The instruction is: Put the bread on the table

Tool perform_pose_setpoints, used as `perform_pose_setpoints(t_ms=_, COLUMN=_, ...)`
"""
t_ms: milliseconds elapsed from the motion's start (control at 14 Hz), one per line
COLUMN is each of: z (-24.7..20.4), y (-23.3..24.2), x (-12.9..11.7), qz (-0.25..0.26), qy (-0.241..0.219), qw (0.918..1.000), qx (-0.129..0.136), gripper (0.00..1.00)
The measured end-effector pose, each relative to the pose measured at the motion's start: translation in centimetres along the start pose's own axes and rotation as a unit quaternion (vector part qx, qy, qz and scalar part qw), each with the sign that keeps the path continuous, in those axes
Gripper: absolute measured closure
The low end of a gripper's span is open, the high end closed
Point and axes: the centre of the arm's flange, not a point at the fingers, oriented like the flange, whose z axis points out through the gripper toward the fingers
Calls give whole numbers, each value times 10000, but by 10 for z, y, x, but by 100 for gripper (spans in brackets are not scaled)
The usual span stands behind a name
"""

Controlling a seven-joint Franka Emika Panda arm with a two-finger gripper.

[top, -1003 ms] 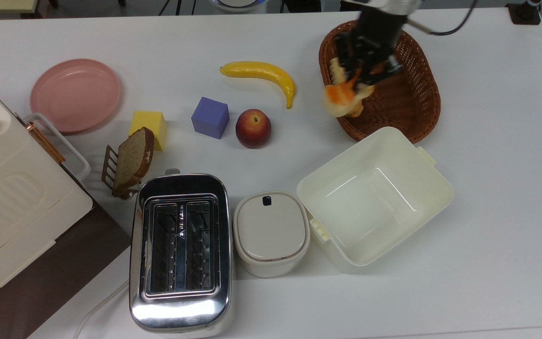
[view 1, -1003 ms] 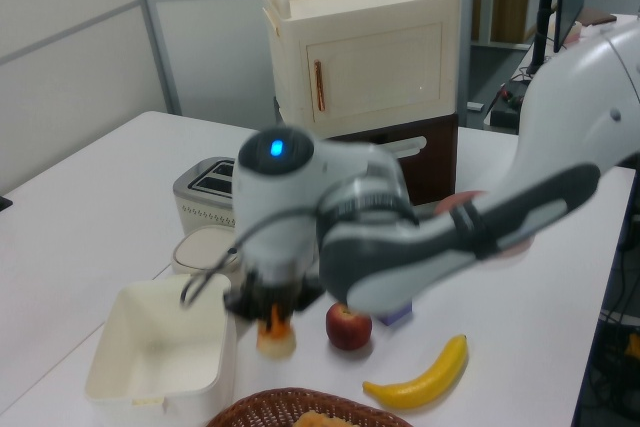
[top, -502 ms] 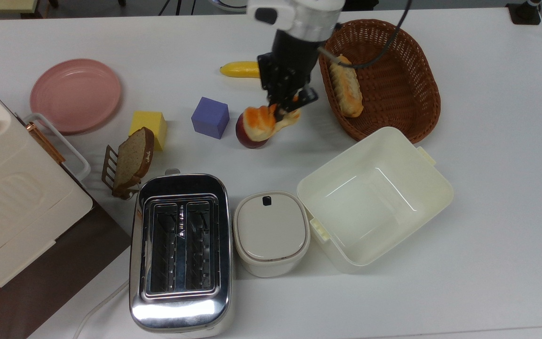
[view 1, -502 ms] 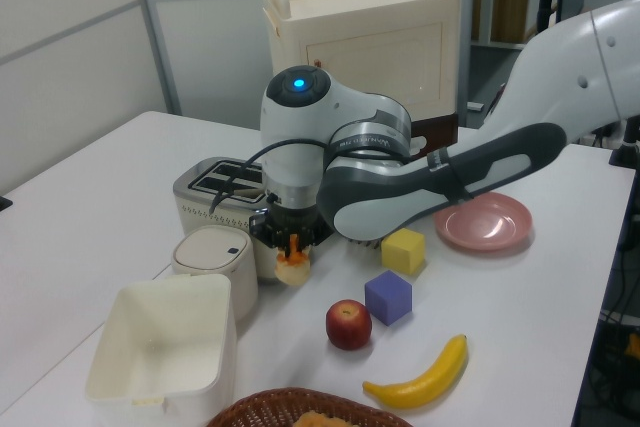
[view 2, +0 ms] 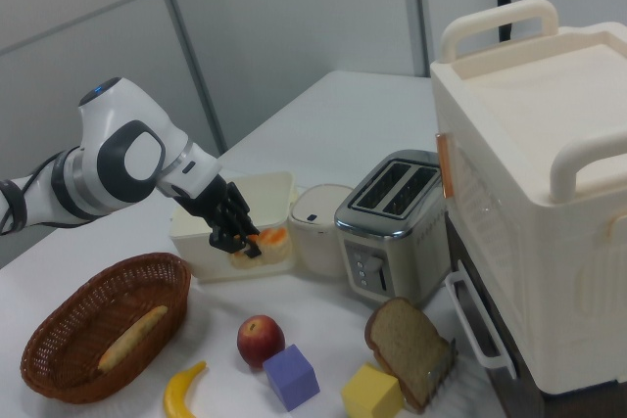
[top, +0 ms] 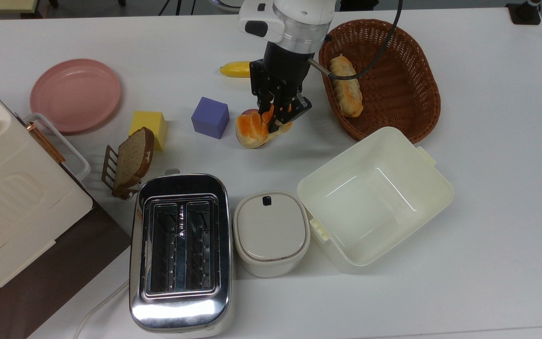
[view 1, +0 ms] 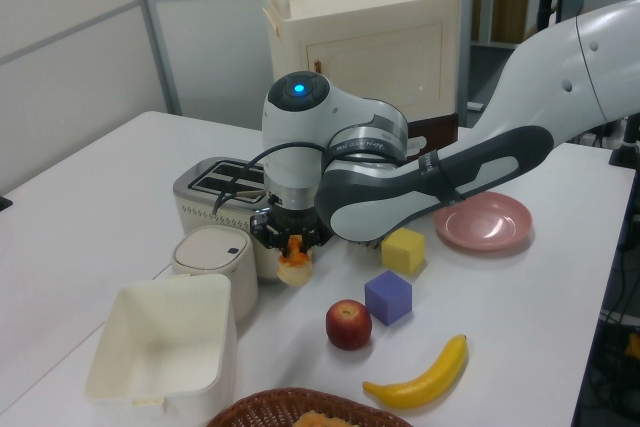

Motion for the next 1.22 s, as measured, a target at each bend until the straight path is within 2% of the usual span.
perform_pose_setpoints(t_ms=72, z=0, y=0, x=0, qz=12, qy=-16, qw=10000, qx=2, gripper=51)
perform_pose_setpoints(t_ms=358, z=-1, y=-1, x=1, qz=30, qy=-23, qw=10000, qx=22, gripper=4)
perform_pose_setpoints(t_ms=430, z=-2, y=-1, x=1, qz=32, qy=-20, qw=10000, qx=27, gripper=0)
perform_pose_setpoints(t_ms=788, z=-5, y=1, x=11, qz=81, qy=13, qw=10000, qx=44, gripper=0)
perform_pose_setpoints(t_ms=932, z=-14, y=10, x=23, qz=-158, qy=-71, qw=9998, qx=-38, gripper=0)
perform_pose_setpoints(t_ms=1003, z=-23, y=20, x=31, qz=-501, qy=-285, qw=9981, qx=-200, gripper=0)
perform_pose_setpoints(t_ms=1075, z=-37, y=34, x=39, qz=-932, qy=-587, qw=9931, qx=-410, gripper=0)
perform_pose_setpoints(t_ms=1147, z=-59, y=54, x=50, qz=-1533, qy=-989, qw=9808, qx=-683, gripper=0)
perform_pose_setpoints(t_ms=1218, z=-77, y=71, x=58, qz=-2017, qy=-1242, qw=9679, qx=-845, gripper=0)
